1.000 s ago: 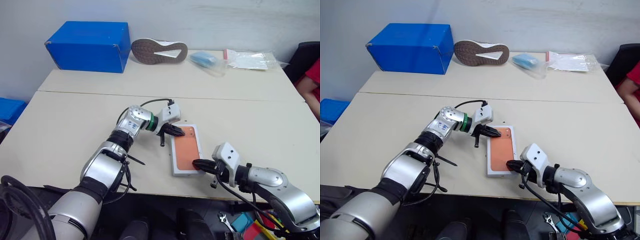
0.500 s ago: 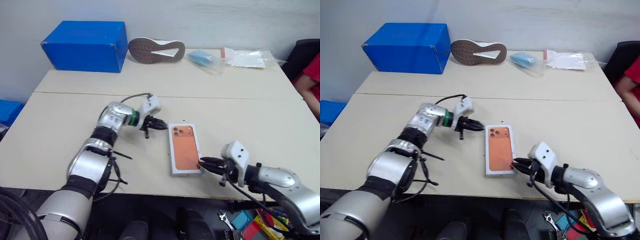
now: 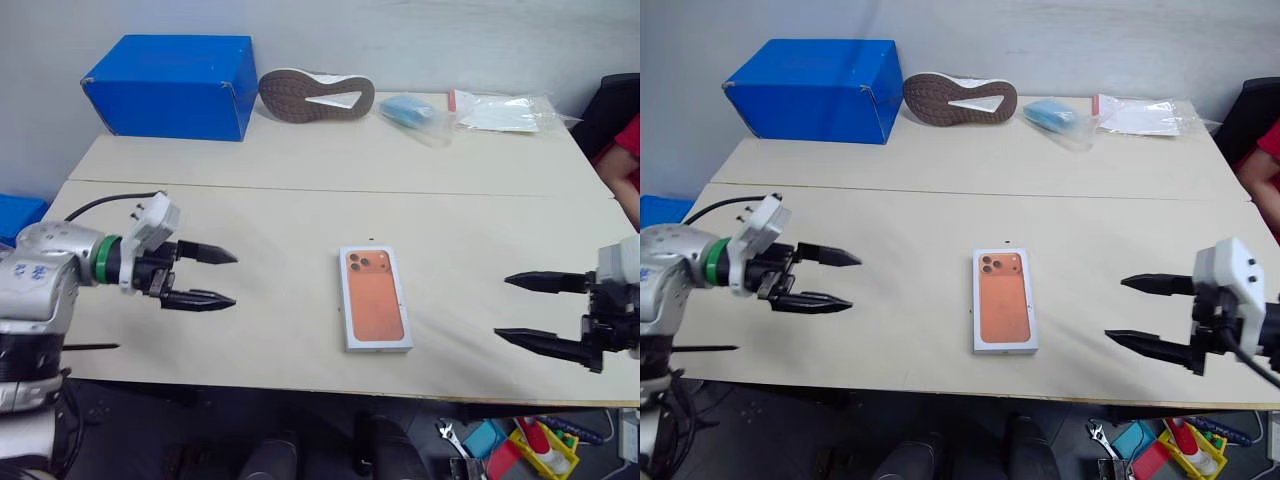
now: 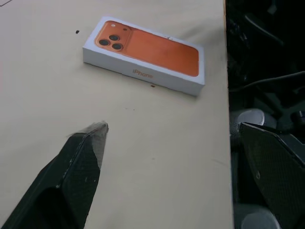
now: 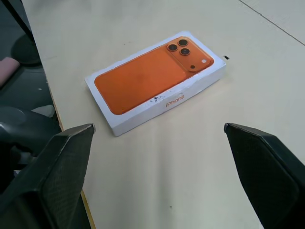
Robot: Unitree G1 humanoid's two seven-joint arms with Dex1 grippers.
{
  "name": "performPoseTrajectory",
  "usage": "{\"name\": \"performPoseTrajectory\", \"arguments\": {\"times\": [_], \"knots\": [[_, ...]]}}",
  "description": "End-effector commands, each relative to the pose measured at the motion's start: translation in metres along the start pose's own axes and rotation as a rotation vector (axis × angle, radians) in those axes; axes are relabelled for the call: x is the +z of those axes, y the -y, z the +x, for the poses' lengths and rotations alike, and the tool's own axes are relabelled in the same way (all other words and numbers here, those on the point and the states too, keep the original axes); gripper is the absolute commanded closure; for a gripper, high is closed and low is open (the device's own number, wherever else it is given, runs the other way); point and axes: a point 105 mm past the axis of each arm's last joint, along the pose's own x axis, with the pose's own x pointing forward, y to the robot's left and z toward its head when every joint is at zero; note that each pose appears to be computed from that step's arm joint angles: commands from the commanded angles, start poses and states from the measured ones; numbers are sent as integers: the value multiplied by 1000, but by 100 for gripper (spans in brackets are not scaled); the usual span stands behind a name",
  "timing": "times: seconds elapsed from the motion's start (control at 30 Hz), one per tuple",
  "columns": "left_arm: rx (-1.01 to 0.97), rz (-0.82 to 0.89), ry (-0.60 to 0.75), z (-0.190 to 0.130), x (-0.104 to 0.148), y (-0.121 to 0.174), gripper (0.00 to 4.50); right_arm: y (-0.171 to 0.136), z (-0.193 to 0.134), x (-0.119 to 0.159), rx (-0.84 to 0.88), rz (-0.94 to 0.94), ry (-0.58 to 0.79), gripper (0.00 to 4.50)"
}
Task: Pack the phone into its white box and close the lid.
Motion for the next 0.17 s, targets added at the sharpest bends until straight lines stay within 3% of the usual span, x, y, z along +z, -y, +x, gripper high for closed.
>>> {"name": "performPoseTrajectory", "arguments": {"times": [0.03, 0.17], "knots": [[73, 32, 57, -3, 10, 11, 1, 13, -6, 14, -26, -50, 35, 0], [97, 43, 77, 5, 5, 14, 1, 18, 3, 20, -14, -57, 71, 0]]}}
